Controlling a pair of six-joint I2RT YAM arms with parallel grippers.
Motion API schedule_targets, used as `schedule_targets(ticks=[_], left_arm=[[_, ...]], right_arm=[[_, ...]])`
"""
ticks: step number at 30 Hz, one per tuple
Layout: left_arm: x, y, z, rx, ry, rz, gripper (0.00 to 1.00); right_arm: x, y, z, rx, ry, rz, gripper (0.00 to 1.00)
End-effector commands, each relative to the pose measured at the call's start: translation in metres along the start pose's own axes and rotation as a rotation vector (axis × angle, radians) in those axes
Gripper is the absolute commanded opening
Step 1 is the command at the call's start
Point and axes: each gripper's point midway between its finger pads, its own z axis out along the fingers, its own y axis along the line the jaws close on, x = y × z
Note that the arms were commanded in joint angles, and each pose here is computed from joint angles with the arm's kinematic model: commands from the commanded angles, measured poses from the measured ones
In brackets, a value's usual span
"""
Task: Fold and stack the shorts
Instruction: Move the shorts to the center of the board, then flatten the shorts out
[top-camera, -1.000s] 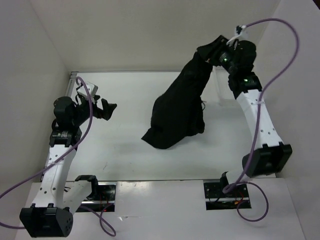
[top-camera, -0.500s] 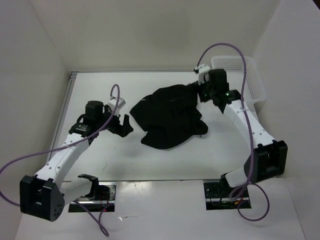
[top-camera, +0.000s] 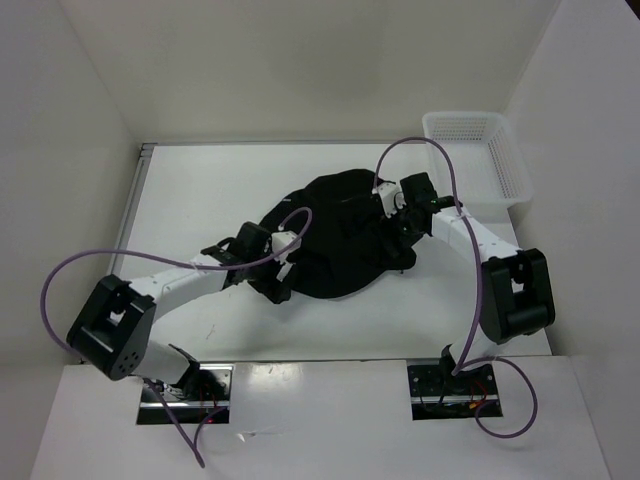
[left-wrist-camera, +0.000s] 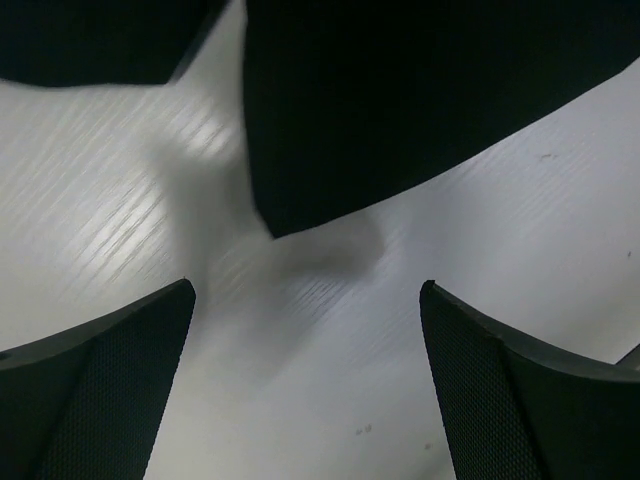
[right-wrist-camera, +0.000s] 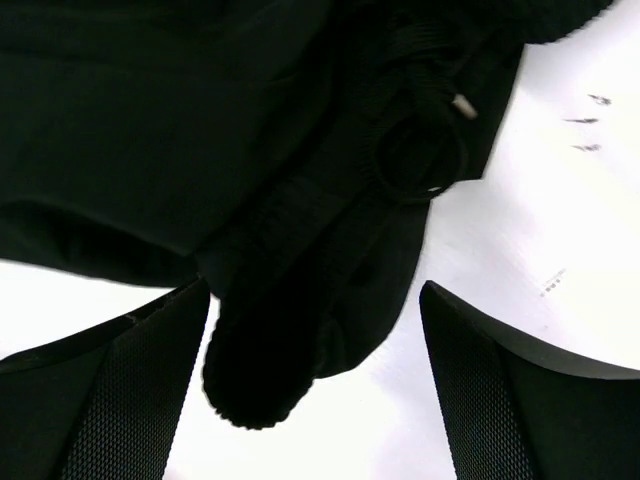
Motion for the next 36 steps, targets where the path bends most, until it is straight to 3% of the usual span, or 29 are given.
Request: schedule_targets(ticks=[1, 5, 9, 11, 12, 13, 14, 15, 16, 18, 21, 23, 28, 30, 33, 35, 36], left_arm=[[-0.038, -0.017, 0.013, 0.020, -0.087, 0.084, 1.00], [-0.045, -0.014, 0.035, 0.011, -0.085, 0.092, 1.00], [-0.058, -0.017, 0.043, 0.025, -0.109, 0.105, 0.99], [-0.053, -0.016, 0.051, 0.026, -0.099, 0.103, 0.90], [-0.056, -0.016, 0.051, 0.025, -0.111, 0.105, 0.82], [-0.053, -0.017, 0.054, 0.035, -0.098, 0.103, 0.63], [-0.046, -0.019, 0.057, 0.054, -0.074, 0.099, 0.52], [-0.046, -0.021, 0.057, 0.063, -0.074, 0.099, 0.36], [-0.048, -0.021, 0.057, 0.063, -0.083, 0.101, 0.11], [-0.051, -0.022, 0.057, 0.072, -0.094, 0.104, 0.00], [-0.066, -0.009, 0.046, -0.018, -0.136, 0.108, 0.00], [-0.094, 0.005, 0.024, -0.099, -0.202, 0.100, 0.00], [-0.142, 0.126, -0.067, -0.344, -0.314, -0.122, 0.00], [-0.148, 0.169, -0.101, -0.431, -0.368, -0.192, 0.00], [-0.161, 0.180, -0.121, -0.466, -0.429, -0.197, 0.03], [-0.161, 0.176, -0.117, -0.457, -0.430, -0.188, 0.19], [-0.162, 0.173, -0.109, -0.446, -0.428, -0.178, 0.49]], right_arm=[[0.010, 0.014, 0.000, -0.084, 0.020, -0.052, 0.90], [0.018, 0.018, -0.001, -0.098, 0.023, -0.073, 0.90], [0.025, 0.023, 0.004, -0.107, 0.021, -0.051, 0.81], [0.029, 0.025, 0.005, -0.111, 0.029, -0.049, 0.72], [0.026, 0.024, 0.006, -0.106, 0.020, -0.051, 0.67], [0.026, 0.024, 0.006, -0.106, 0.020, -0.051, 0.61], [0.028, 0.022, 0.007, -0.096, 0.023, -0.052, 0.47], [0.028, 0.022, 0.007, -0.096, 0.023, -0.052, 0.39], [0.028, 0.022, 0.007, -0.096, 0.023, -0.052, 0.25], [0.012, 0.020, 0.001, -0.101, -0.014, -0.058, 0.14], [-0.027, 0.026, -0.018, -0.164, -0.108, -0.046, 0.00], [-0.070, 0.041, -0.038, -0.282, -0.221, -0.032, 0.00], [-0.149, 0.090, -0.108, -0.659, -0.444, 0.066, 0.00], [-0.162, 0.103, -0.122, -0.777, -0.478, 0.117, 0.00], [-0.157, 0.093, -0.104, -0.788, -0.446, 0.256, 0.00], [-0.146, 0.087, -0.087, -0.757, -0.409, 0.303, 0.00], [-0.136, 0.080, -0.075, -0.715, -0.376, 0.353, 0.00]])
